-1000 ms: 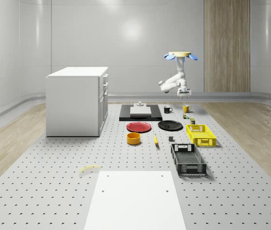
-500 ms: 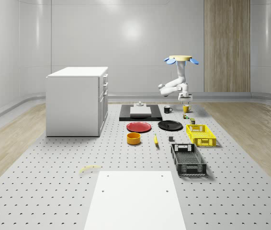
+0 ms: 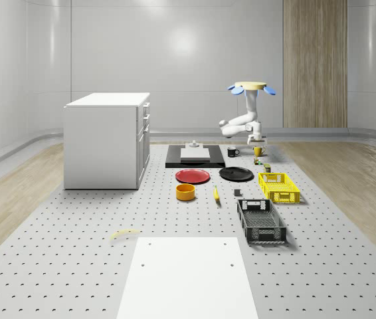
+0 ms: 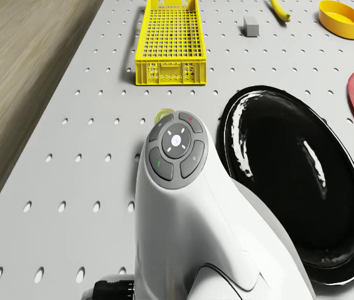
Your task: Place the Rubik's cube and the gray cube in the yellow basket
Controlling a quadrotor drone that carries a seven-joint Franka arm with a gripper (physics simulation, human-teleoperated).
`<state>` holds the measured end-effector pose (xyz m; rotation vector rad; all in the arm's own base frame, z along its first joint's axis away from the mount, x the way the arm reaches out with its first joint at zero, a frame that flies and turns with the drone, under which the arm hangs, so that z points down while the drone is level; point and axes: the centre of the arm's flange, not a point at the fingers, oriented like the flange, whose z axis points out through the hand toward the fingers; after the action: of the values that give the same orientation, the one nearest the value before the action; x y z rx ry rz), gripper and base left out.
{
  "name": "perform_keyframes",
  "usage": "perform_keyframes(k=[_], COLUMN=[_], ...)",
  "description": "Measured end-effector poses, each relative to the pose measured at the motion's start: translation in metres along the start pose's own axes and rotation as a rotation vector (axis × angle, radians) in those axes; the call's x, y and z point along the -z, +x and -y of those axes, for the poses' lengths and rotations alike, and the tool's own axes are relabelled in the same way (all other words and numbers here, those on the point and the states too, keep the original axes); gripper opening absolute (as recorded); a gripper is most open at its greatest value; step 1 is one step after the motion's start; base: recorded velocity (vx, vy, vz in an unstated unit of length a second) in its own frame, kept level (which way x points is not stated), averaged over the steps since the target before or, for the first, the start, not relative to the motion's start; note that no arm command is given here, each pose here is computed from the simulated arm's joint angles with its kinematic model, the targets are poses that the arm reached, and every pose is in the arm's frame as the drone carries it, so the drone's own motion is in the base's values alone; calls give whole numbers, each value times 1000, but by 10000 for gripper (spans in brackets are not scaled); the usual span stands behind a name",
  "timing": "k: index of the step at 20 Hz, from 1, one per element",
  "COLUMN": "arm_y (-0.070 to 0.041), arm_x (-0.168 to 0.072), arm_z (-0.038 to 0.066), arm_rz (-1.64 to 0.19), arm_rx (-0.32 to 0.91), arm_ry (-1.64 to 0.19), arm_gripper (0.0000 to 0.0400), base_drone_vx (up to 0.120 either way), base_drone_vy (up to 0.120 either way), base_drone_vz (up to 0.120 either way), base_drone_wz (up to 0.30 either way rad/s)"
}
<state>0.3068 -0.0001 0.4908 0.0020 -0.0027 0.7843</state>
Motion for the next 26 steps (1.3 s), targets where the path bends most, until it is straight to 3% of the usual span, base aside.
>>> perform_keyframes(k=[9,26], arm_y=[0,4], arm_x=[-1,-47], arm_z=[0,-3], arm_rz=[-1,-1], arm_rx=[0,-1], arm_ry=[-1,-1], arm_gripper=[400,400], base_drone_vx=[0,0], base_drone_vy=[0,0], base_drone_vz=[-111,0], base_drone_wz=[0,0])
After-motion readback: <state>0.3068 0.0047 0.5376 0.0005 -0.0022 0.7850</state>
